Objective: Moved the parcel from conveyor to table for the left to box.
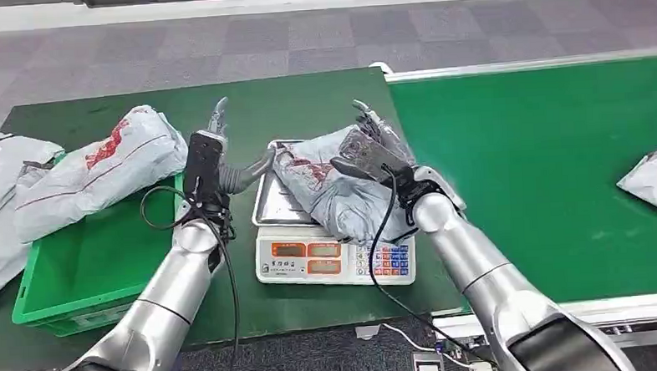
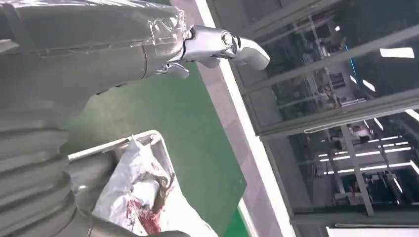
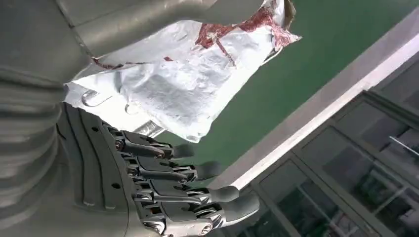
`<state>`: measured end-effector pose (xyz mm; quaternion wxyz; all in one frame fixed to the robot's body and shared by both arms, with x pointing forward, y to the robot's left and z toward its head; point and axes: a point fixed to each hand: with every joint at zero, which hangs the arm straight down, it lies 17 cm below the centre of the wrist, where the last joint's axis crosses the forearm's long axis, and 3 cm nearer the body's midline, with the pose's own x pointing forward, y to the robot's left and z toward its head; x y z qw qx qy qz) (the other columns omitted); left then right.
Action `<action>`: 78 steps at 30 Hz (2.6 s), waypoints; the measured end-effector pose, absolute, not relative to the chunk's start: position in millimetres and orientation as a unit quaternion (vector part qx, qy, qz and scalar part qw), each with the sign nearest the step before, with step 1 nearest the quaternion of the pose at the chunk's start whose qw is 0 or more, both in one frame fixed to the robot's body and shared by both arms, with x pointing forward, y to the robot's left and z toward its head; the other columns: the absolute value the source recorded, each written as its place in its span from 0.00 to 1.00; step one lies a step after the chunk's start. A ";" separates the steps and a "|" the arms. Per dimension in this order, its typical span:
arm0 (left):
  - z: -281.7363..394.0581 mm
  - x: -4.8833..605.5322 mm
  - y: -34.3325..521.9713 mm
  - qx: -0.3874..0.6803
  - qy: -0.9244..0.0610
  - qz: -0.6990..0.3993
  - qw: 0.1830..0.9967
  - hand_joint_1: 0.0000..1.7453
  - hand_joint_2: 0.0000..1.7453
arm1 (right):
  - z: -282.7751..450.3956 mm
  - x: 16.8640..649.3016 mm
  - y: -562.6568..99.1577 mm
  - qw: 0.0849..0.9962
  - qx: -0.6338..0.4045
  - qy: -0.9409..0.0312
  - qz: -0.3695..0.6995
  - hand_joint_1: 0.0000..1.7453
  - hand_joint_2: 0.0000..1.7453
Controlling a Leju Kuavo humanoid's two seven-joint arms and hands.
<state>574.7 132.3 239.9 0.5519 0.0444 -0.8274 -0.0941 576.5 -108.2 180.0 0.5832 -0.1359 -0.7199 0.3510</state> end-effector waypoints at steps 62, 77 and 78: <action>63.4 486.9 -41.7 0.226 -0.485 -0.803 0.260 1.00 1.00 | 297.4 520.7 -408.7 0.455 -0.394 -0.797 0.041 0.00 1.00; 91.3 494.7 -57.8 0.245 -0.556 -0.749 0.264 1.00 1.00 | 322.5 515.5 -377.9 0.431 -0.384 -0.815 0.057 0.00 1.00; 94.5 495.2 -59.1 0.242 -0.564 -0.743 0.268 1.00 1.00 | 323.6 516.2 -376.6 0.431 -0.384 -0.815 0.057 0.00 1.00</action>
